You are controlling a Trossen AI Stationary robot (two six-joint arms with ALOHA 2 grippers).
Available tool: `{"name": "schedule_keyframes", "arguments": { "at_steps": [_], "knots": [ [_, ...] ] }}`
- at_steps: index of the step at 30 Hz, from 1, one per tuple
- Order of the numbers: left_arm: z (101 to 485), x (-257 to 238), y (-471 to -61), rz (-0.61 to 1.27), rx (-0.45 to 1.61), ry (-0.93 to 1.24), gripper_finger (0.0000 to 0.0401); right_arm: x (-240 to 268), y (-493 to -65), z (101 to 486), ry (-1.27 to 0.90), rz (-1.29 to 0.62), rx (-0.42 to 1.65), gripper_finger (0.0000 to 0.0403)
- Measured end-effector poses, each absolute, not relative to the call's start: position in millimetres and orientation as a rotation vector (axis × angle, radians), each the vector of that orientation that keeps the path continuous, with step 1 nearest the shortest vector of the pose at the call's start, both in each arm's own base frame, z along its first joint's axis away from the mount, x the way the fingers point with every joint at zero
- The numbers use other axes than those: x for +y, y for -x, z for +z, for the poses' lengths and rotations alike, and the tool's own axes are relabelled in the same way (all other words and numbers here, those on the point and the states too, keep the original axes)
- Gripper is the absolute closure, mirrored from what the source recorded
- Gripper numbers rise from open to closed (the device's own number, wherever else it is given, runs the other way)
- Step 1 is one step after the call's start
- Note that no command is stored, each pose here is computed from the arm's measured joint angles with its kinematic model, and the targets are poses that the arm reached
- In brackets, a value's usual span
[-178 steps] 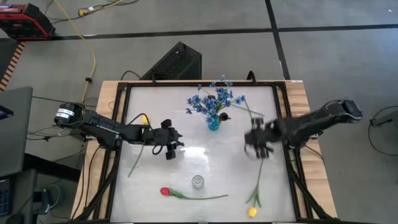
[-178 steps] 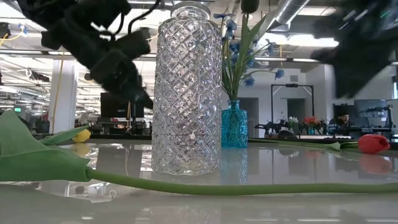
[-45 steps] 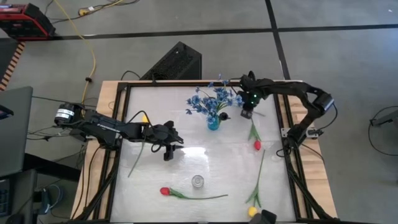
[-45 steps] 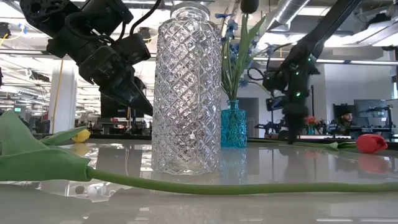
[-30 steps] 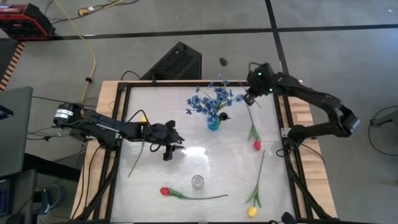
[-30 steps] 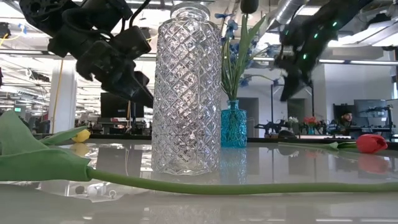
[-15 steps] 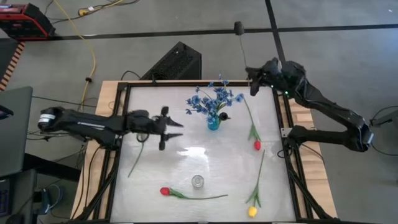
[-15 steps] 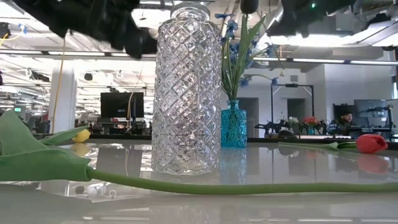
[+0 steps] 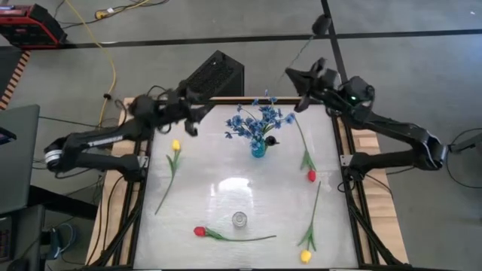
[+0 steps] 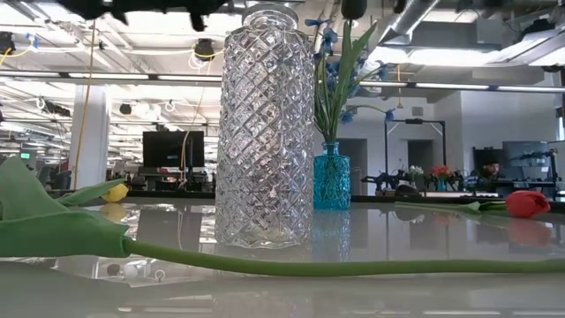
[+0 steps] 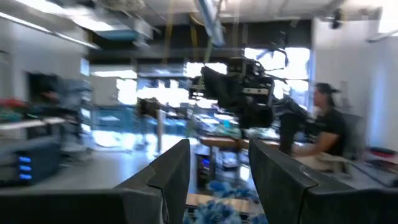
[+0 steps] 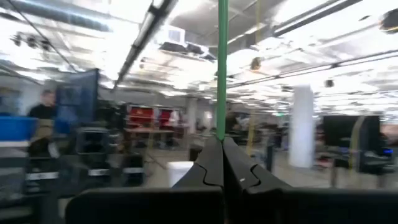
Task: Sort flowers into vase by color
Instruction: Put the black flower into the blue vase
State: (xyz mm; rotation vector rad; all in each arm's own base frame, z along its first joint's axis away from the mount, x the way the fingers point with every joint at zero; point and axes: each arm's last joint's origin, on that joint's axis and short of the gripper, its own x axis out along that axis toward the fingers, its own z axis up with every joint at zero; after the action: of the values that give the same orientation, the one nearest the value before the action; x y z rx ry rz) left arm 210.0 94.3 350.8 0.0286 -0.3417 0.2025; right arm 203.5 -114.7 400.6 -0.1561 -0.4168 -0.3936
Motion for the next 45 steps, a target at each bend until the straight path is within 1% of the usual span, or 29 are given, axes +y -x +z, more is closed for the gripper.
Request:
{"name": "schedule_keyframes", "arguments": {
  "at_steps": [5, 9, 16, 28, 39, 42, 45],
  "knots": [
    [364.7, 132.4, -241.9, 0.081, -0.285, -0.015, 0.0248, -133.0, -240.5, 389.5, 0.069, -0.302, -0.312, 0.0389],
    [362.0, 153.2, -267.2, 0.012, -0.224, -0.002, 0.0248, -141.0, -264.9, 382.2, 0.026, -0.238, -0.284, 0.0389],
    [346.1, 170.7, -292.7, 0.01, -0.165, 0.024, 0.0248, -139.2, -292.8, 365.7, 0.003, -0.169, -0.228, 0.0389],
    [342.2, 171.4, -296.4, 0.008, -0.159, -0.005, 0.0248, -143.5, -305.0, 352.2, -0.001, -0.166, -0.202, 0.0389],
    [341.6, 171.6, -296.6, 0.016, -0.153, 0.003, 0.025, -139.0, -310.7, 348.9, -0.029, -0.144, -0.203, 0.0389],
    [340.7, 171.7, -296.7, 0.016, -0.146, 0.009, 0.027, -138.9, -310.8, 348.9, -0.029, -0.143, -0.204, 0.0389],
    [339.4, 171.8, -296.9, 0.017, -0.134, 0.024, 0.0308, -137.0, -311.7, 348.7, -0.031, -0.137, -0.203, 0.0389]
  ]
}}
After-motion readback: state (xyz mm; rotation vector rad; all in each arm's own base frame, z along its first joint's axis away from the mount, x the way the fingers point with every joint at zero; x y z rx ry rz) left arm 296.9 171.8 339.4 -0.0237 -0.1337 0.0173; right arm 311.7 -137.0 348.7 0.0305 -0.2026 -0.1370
